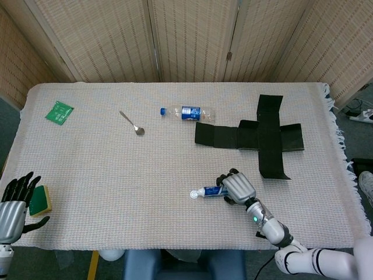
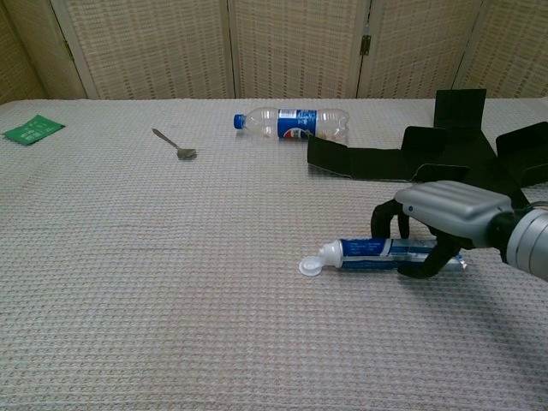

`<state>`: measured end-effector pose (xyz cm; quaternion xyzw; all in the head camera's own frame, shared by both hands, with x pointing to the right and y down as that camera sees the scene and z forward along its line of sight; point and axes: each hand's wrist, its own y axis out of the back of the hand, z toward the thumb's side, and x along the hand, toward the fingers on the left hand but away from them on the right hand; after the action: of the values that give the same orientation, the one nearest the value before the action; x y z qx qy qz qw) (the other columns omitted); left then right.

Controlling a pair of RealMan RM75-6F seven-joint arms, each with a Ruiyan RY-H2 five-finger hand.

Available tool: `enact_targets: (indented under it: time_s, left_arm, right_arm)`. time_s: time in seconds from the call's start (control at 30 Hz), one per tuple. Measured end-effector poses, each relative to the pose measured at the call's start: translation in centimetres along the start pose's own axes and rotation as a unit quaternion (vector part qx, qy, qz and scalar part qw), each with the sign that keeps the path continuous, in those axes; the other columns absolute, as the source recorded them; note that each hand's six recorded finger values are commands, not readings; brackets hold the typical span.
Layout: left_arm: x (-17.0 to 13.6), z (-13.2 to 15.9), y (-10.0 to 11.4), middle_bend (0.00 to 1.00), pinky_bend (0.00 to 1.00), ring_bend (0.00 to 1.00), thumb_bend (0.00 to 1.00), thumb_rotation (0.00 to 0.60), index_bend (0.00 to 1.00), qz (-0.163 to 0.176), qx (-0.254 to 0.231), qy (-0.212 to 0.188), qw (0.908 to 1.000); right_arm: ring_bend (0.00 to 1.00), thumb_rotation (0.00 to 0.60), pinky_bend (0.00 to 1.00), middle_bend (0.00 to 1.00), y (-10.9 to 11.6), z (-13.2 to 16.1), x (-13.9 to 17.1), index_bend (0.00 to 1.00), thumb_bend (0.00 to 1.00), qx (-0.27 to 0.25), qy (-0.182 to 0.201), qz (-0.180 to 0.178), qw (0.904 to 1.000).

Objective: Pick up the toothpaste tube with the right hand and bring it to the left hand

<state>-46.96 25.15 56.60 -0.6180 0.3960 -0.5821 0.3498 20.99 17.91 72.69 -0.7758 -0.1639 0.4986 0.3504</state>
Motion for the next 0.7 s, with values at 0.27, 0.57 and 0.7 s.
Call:
enact_targets:
  time_s: [0.27, 0.57, 0.7]
  left_arm:
    - [0.1, 0.1, 0.1, 0.0, 0.0, 0.01, 0.17, 0.6, 0.07, 0.001, 0.0, -0.003, 1.0]
    - [1.4, 1.8, 0.5, 0.01, 0.0, 0.03, 0.17, 0.6, 0.07, 0.008, -0.006, -0.037, 0.9993]
    - [2.7, 3.7, 0.9, 0.02, 0.0, 0.04, 0.17, 0.6, 0.07, 0.014, -0.021, -0.071, 0.9971]
  right_arm:
    - [0.5, 0.6, 0.27, 0.49, 0.0, 0.6, -0.7, 0.54, 0.41, -0.004, 0.008, 0.0, 1.0]
    - [0.63, 0.6, 0.43, 0.6, 1.3, 1.7, -1.2, 0.69, 0.63, -0.023, 0.033, -0.013, 0.9991]
    - [0.65, 0.6, 0.46, 0.62, 2.4, 2.5, -1.5, 0.71, 0.67, -0.053, 0.047, -0.024, 0.9972]
